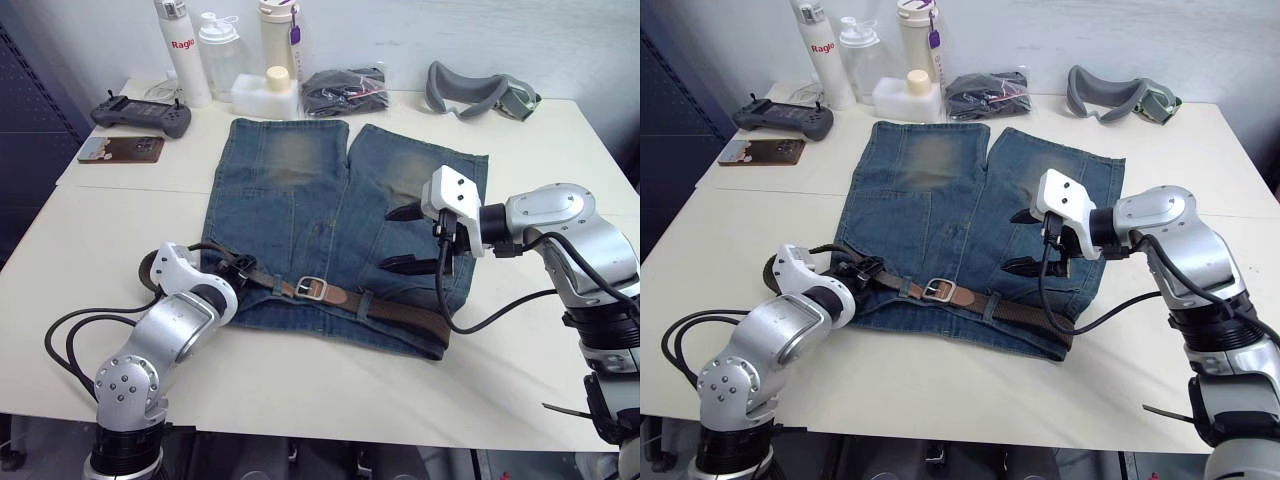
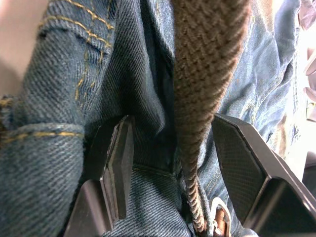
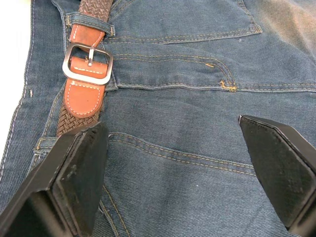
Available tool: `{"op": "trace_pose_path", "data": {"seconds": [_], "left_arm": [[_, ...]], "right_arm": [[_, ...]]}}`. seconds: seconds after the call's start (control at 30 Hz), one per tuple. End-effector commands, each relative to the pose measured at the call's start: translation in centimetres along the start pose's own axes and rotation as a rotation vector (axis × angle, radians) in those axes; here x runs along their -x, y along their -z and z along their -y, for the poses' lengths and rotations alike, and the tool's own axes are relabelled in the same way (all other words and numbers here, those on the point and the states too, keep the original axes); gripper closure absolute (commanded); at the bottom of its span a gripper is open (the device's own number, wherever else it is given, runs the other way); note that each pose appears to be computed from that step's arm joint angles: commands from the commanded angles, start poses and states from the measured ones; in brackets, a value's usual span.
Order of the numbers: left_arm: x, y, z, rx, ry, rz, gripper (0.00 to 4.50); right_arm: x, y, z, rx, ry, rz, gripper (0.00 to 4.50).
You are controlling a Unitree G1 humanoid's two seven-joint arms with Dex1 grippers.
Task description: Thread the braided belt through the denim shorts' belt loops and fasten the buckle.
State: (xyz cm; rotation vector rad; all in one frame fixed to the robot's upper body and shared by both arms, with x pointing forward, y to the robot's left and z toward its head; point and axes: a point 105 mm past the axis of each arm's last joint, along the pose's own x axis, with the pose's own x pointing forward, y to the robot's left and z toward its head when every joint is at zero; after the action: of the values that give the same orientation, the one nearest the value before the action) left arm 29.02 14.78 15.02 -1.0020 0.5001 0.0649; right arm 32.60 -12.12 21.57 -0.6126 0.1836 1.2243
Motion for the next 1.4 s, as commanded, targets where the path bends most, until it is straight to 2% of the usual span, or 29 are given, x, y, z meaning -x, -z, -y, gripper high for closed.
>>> {"op": "trace_pose_path", "data": {"seconds": [0.03, 0.1, 0.13, 0.47, 0.73, 1.1, 1.2, 1.4], "left_arm": [[0.7, -0.2, 0.2, -0.013, -0.007, 0.021, 0.78], [0.9, -0.7, -0.2, 0.016, -0.029, 0.042, 0.23], [1.0, -0.8, -0.3, 0.022, -0.039, 0.045, 0.11], [1.5, -0.3, -0.4, -0.002, -0.068, 0.028, 0.11], [3.1, -3.7, 0.6, 0.072, -0.019, 0.16, 0.11], [3.5, -6.4, 0.4, 0.085, -0.017, 0.232, 0.11], [3.3, -6.5, 0.6, 0.104, 0.001, 0.23, 0.88], [2.6, -6.0, 0.6, 0.121, 0.022, 0.177, 3.61]], "right_arm": [[0.1, -1.1, 0.2, 0.056, 0.012, 0.015, 0.0], [0.1, -1.1, 0.2, 0.057, 0.009, 0.014, 0.0], [0.1, -1.1, 0.2, 0.058, 0.009, 0.013, 0.0], [-0.1, -1.3, 0.1, 0.061, -0.005, 0.016, 0.0], [-0.5, -1.3, 0.1, 0.06, -0.019, 0.022, 0.0], [-0.9, -1.4, 0.1, 0.065, -0.022, 0.035, 0.0], [-0.9, -1.5, 0.1, 0.064, -0.019, 0.038, 0.0], [-0.9, -1.6, -0.1, 0.071, -0.019, 0.037, 0.0]]}}
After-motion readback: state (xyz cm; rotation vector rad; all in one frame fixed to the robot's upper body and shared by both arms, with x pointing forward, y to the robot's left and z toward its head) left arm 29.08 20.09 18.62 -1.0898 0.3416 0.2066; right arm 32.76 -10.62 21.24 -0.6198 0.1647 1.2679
